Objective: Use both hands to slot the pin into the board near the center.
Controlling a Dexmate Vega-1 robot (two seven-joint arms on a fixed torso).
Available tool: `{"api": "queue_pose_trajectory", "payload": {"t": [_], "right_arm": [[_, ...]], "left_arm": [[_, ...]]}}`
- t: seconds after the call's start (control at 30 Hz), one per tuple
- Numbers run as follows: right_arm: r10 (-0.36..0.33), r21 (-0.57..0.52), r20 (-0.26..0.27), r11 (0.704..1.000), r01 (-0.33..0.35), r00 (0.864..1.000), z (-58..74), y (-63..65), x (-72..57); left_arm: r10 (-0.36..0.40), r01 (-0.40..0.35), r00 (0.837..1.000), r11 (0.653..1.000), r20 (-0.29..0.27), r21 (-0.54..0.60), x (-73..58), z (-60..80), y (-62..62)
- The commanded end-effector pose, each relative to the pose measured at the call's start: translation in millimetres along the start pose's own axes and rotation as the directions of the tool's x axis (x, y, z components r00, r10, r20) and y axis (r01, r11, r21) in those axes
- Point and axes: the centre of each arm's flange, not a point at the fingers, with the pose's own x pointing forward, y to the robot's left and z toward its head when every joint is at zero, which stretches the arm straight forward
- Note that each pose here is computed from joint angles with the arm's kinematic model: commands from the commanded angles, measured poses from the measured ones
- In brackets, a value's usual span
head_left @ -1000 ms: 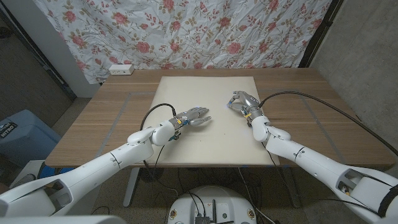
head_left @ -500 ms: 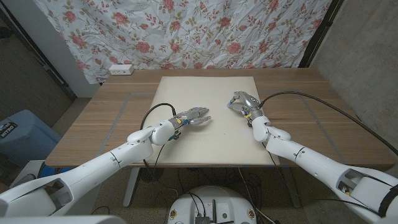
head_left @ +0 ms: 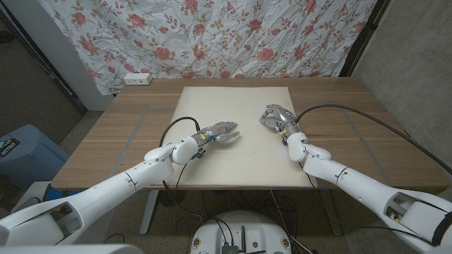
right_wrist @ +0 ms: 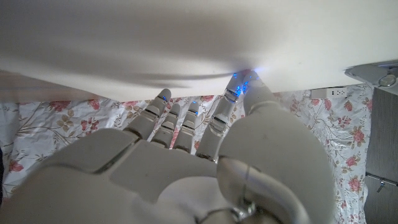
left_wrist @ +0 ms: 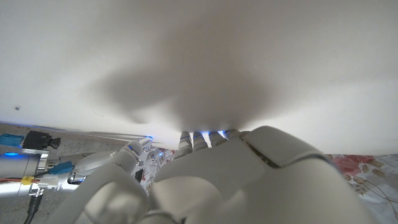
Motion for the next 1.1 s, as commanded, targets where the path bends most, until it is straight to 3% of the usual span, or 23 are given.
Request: {"api": "queue_pose_trajectory", "payload": {"t": [0.03,1.1], "right_arm": [[0.012,-0.012,-0.001,1.0,-0.012,1.0,-2.7,1.0,-4.0],[0.02,0.009,0.0,1.0,-0.02,1.0,0.3,2.3,-0.3]], "left_arm": [[-0.006,0.006,1.0,1.0,-0.001,-0.001,-0.7,1.4,-1.3],[-0.021,0.021,1.0,1.0,-0.005,-0.001,-0.3,-0.8,-0.4]]}}
